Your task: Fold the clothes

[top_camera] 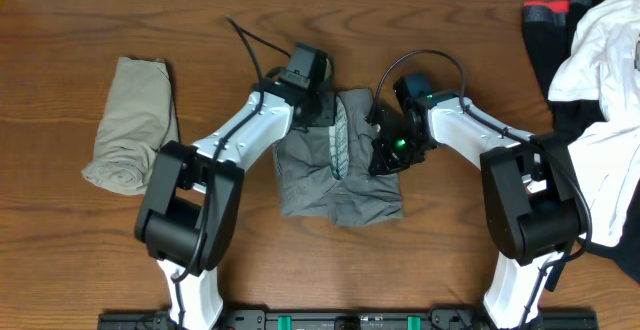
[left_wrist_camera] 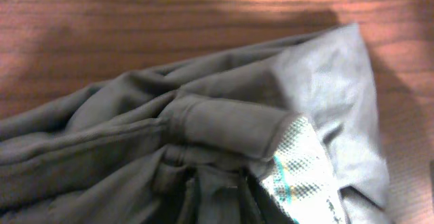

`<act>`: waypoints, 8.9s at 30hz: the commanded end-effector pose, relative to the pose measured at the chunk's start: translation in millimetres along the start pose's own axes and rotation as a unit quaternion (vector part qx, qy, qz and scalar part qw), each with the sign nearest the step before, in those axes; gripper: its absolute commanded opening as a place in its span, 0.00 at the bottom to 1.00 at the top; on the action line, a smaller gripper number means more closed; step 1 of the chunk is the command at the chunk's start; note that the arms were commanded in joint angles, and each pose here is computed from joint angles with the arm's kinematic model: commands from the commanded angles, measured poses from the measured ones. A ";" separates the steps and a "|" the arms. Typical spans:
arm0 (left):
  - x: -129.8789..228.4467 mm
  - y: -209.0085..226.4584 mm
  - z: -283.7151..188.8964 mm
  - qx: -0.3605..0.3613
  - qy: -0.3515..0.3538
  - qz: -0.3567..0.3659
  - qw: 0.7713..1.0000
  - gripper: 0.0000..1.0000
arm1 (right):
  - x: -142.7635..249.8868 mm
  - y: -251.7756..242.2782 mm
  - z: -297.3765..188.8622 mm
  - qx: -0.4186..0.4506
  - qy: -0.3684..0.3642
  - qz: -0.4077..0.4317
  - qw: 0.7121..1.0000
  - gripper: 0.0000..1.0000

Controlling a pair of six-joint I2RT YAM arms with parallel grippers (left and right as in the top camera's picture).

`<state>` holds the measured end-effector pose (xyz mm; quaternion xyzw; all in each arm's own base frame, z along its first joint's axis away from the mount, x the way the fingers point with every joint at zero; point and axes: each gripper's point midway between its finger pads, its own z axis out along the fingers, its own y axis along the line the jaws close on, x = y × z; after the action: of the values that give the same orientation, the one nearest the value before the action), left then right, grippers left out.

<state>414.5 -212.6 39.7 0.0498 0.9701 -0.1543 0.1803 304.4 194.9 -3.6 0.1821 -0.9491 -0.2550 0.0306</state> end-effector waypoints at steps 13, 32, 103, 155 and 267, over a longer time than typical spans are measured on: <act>72.3 -0.5 -109.6 -0.012 0.123 -0.035 0.992 0.21 | 22.5 -32.0 19.9 0.061 0.046 0.024 0.997 0.01; 165.0 1.9 -39.8 -0.013 0.258 0.135 0.957 0.22 | 23.1 -30.9 19.9 0.058 0.047 0.024 0.997 0.01; 61.0 18.1 -99.9 0.132 0.101 -0.094 0.982 0.06 | -50.1 13.1 -0.4 -0.023 -0.090 -0.163 0.982 0.02; 76.7 -12.3 -81.7 -0.193 0.072 -0.150 0.967 0.06 | -30.3 -0.6 6.5 0.005 -0.045 -0.107 0.993 0.02; 124.4 53.6 -141.8 -0.376 0.107 0.049 0.919 0.06 | -20.6 -14.2 4.1 0.027 -0.027 -0.054 0.998 0.46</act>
<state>243.9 -139.5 79.0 0.1343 0.9706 0.1980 0.0266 326.0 215.1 7.3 0.2402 -0.9234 -0.2983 -0.0248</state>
